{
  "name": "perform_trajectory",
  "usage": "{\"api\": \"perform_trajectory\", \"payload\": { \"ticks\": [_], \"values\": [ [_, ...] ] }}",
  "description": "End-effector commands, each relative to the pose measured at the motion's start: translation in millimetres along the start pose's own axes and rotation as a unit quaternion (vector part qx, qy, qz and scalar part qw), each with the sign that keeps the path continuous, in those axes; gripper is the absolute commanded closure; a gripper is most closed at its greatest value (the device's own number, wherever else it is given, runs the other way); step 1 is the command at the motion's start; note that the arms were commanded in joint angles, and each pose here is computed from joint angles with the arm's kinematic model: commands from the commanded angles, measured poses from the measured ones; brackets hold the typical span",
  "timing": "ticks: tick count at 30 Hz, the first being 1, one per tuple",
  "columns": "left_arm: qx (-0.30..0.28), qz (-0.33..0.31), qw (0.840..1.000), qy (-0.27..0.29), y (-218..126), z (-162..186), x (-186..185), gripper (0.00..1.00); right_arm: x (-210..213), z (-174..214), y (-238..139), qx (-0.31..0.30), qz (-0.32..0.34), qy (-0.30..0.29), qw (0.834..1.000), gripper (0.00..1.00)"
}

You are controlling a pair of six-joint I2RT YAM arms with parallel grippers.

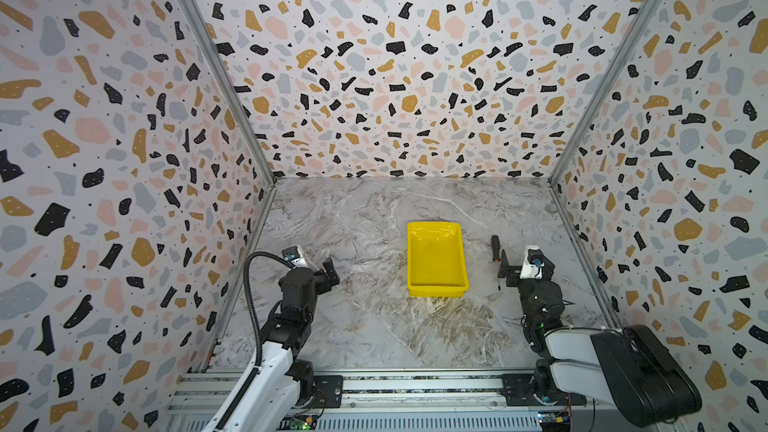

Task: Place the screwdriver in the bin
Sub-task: 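Move the right gripper toward the screwdriver while the left arm lifts slightly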

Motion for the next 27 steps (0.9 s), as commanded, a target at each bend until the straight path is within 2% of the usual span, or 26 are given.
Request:
{"api": "perform_trajectory", "payload": {
  "ticks": [1,3,5,7,9,10,12,14,15,17,20,23,27],
  "values": [
    [0.006,-0.022,0.999,-0.032,-1,5,8,0.00,-2,-15,5,0.040,0.012,0.012,0.999,0.01],
    [0.011,-0.014,0.999,-0.031,0,7,6,0.00,3,-31,0,0.038,-0.009,0.038,0.999,0.01],
    [0.014,-0.013,0.999,-0.031,0,8,5,0.00,1,-40,-7,0.049,-0.012,0.111,0.993,0.01],
    [0.016,-0.012,0.999,-0.030,1,8,5,0.00,-3,-22,-20,0.127,0.008,0.210,0.969,0.01],
    [0.017,-0.013,0.999,-0.031,1,9,5,0.00,-7,-3,-37,0.176,0.029,0.267,0.947,0.01],
    [0.018,-0.014,0.999,-0.030,2,9,5,0.00,-3,3,-42,0.177,0.013,0.278,0.944,0.01],
    [0.021,-0.047,0.998,-0.040,0,10,15,0.00,3,16,-50,0.177,-0.012,0.290,0.941,0.01],
    [0.024,-0.083,0.995,-0.056,-2,13,27,0.00,2,34,-60,0.186,-0.007,0.294,0.937,0.01],
    [0.025,-0.083,0.995,-0.057,-2,13,28,0.00,1,42,-64,0.186,-0.003,0.298,0.936,0.01],
    [0.024,-0.077,0.995,-0.059,-3,13,26,0.00,8,32,-65,0.161,-0.034,0.287,0.944,0.01],
    [0.023,-0.072,0.995,-0.063,-1,17,26,0.00,14,30,-65,0.141,-0.046,0.287,0.946,0.01],
    [0.027,-0.084,0.994,-0.063,-2,19,30,0.00,17,36,-63,0.159,-0.042,0.283,0.945,0.01],
    [0.006,-0.093,0.993,-0.079,-4,18,37,0.00,23,46,-58,0.199,-0.037,0.274,0.940,0.01]
  ]
}}
Point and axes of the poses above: each gripper's point midway between its finger pads, its own y axis out along the fingers, its own x axis along the line the jaws close on, z = x × y, the point moved 1 cm from there along -y, back along the fingers, and after that the axes turned 3 degrees about -y, right-handed, at the moved point
